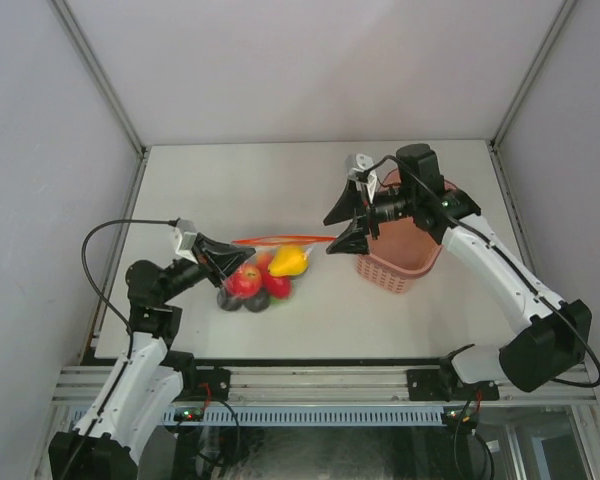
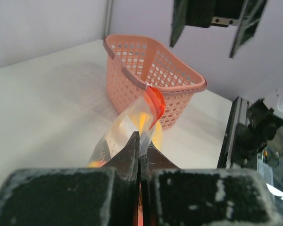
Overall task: Open the zip-top bag and remove the fake food
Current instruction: Unzip the zipper food storage bag at the center of the board, then open the zipper of the food storage bag at the center of the board, then adjust the zipper food storage bag at the center of the board.
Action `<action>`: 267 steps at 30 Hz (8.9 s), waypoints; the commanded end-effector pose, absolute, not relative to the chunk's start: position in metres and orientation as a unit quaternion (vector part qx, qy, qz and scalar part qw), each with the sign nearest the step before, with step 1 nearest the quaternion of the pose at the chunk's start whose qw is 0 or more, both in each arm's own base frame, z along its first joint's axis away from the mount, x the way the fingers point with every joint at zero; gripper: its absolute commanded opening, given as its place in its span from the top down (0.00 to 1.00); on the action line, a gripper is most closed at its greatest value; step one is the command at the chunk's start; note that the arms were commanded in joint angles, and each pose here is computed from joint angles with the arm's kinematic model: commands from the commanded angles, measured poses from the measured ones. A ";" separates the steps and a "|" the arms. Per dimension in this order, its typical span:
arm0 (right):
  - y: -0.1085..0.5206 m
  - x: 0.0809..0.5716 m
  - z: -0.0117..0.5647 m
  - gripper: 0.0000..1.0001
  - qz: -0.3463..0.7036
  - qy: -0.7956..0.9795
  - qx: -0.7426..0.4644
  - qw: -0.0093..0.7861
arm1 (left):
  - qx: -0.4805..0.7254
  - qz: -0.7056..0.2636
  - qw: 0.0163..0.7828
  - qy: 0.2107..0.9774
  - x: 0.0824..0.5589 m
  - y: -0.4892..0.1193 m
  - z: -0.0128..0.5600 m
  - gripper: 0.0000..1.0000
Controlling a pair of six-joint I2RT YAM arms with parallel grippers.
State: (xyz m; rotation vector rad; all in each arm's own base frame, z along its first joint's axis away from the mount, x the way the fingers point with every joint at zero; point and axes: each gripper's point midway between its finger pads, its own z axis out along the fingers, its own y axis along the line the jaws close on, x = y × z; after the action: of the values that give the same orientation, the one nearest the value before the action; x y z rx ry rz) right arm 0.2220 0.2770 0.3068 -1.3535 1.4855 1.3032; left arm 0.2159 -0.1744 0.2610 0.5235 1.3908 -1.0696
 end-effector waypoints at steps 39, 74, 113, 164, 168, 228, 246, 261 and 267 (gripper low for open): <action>0.369 0.227 0.259 1.00 0.477 0.629 -0.509 0.344 | 0.341 -0.430 0.591 0.591 0.204 -0.186 0.279 1.00; 0.401 0.312 0.253 1.00 0.598 0.734 -0.217 0.237 | -0.208 -0.344 0.533 0.744 0.277 -0.125 0.232 0.18; 0.429 0.347 0.193 1.00 0.468 0.838 -0.145 0.238 | -0.071 -0.220 0.524 0.820 0.310 -0.102 0.256 1.00; 0.402 0.241 0.196 0.52 0.573 0.640 -0.431 0.276 | 0.137 -0.409 0.375 0.821 0.286 -0.197 0.206 1.00; 0.401 0.237 0.202 0.52 0.572 0.611 -0.463 0.292 | 0.148 -0.414 0.376 0.816 0.283 -0.198 0.207 1.00; 0.352 0.182 0.087 0.50 0.188 0.220 -0.870 0.399 | -0.195 -0.256 0.417 0.850 0.217 -0.112 0.136 0.10; 0.379 0.187 0.072 0.34 0.149 0.238 -0.876 0.393 | -0.210 -0.260 0.363 0.870 0.289 -0.130 0.100 0.32; 0.402 0.219 0.058 0.30 0.122 0.341 -0.843 0.398 | -0.117 -0.303 0.333 0.885 0.339 -0.158 0.104 0.39; 0.406 0.229 0.058 0.31 0.122 0.377 -0.827 0.399 | -0.112 -0.317 0.327 0.883 0.371 -0.161 0.110 0.38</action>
State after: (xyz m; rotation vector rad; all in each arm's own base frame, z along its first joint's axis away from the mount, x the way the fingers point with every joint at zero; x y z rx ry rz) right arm 0.2189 0.3989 0.0501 -2.1554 0.8614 0.3145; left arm 0.3337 -0.1526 0.0771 -0.3892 2.4125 -0.7589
